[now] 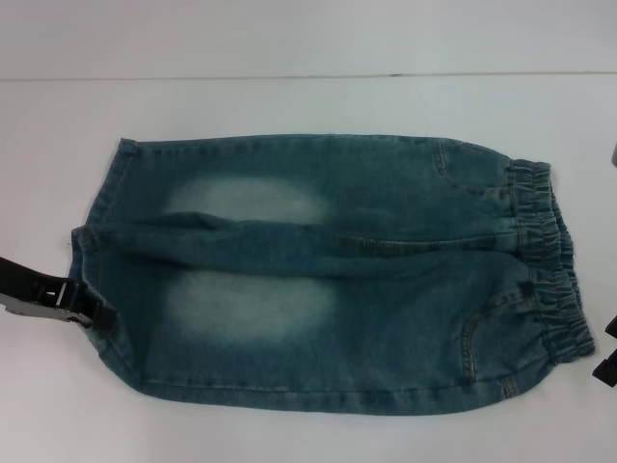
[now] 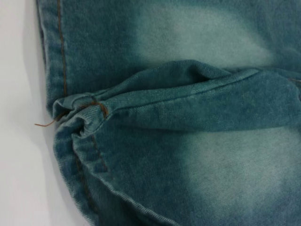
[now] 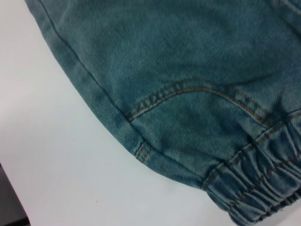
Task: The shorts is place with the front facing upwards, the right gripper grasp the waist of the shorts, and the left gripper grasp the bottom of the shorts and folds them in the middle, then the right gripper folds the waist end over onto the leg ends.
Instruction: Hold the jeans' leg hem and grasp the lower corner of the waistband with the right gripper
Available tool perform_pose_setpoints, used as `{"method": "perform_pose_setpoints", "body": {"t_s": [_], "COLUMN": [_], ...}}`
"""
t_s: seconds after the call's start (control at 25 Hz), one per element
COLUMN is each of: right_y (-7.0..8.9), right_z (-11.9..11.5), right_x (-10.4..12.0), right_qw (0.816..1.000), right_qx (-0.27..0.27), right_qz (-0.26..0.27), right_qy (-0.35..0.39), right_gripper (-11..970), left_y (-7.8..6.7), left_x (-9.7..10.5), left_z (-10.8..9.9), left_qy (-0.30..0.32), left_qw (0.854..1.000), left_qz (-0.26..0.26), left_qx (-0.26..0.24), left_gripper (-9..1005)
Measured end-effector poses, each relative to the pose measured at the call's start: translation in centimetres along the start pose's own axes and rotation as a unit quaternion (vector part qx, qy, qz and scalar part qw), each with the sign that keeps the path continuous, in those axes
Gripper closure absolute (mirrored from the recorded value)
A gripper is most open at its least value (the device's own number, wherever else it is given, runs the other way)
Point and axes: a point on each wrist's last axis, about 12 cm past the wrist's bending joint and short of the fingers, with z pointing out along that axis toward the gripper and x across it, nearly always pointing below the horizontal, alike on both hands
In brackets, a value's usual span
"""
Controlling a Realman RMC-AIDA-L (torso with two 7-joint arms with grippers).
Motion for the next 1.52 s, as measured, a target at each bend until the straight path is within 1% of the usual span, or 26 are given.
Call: {"method": "perform_pose_setpoints", "body": {"t_s": [0.68,1.24,1.52], "right_y": [0.1,0.0,-0.1], "right_z": [1.8,1.7,1.3], "right_x": [-1.1,-1.4,-1.5], "right_qw": [1.000,1.000,1.000], "right_qx": [0.000,0.008,-0.002], "right_qz": [-0.004,-0.001,0.005], "right_qy": [0.012,0.003,-0.027], "right_gripper": [141,153,159], "left_y": [-0.2,-0.3,-0.4], "left_x": [-0.1,-0.2,-0.2], "left_z": [0.2,0.3,0.3], "left_qy": [0.001,0.000,0.001], "left_qw": [1.000,1.000,1.000], "left_qz": [0.000,0.003,0.003], "left_qx": [0.003,0.003,0.004], "left_gripper": [968,968,968]}}
